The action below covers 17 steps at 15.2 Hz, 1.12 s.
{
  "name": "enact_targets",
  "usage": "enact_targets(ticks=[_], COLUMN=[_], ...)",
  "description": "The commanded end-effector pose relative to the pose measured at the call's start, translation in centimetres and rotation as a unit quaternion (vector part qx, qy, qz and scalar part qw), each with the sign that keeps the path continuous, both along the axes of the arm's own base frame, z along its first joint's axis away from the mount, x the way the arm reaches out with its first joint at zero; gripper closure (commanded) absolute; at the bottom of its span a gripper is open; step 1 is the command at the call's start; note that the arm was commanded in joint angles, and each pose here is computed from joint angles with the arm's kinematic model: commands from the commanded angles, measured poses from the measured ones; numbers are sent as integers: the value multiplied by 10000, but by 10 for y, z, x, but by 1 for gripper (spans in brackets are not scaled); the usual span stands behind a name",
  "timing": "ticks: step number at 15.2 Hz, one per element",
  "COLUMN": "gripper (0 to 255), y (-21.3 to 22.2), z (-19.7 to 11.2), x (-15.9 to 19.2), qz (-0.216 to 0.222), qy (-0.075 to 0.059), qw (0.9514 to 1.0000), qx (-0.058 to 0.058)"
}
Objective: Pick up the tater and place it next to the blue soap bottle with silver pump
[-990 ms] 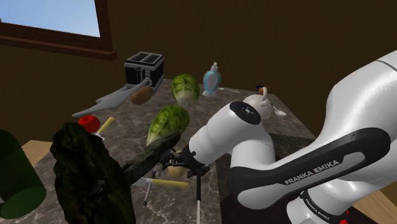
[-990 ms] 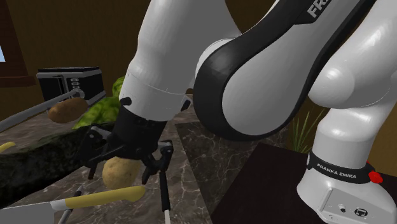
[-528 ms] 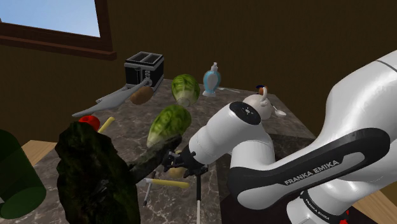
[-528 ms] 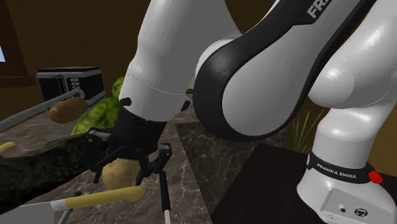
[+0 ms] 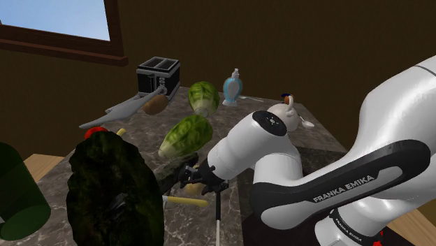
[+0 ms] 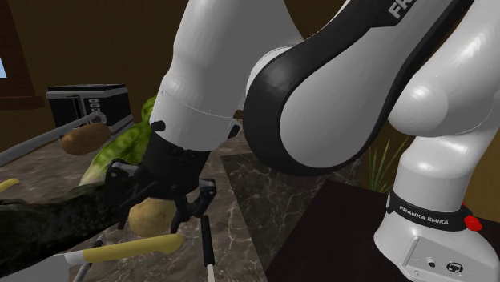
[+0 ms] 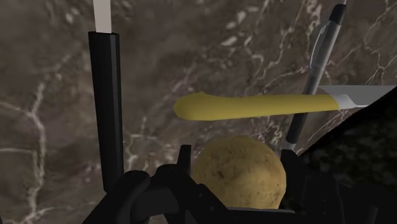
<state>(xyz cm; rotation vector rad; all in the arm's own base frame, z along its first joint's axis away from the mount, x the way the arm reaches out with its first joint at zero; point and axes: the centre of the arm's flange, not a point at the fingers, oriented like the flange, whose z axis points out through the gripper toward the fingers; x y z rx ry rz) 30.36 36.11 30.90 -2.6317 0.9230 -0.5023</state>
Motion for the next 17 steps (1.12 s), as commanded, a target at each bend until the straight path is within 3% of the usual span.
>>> enact_targets(ticks=[1,17], gripper=[255,255], y=[0,0], z=[8,93], x=[0,0], qz=[0,0], qy=[0,0], qw=[10000,10000], qx=[1,1])
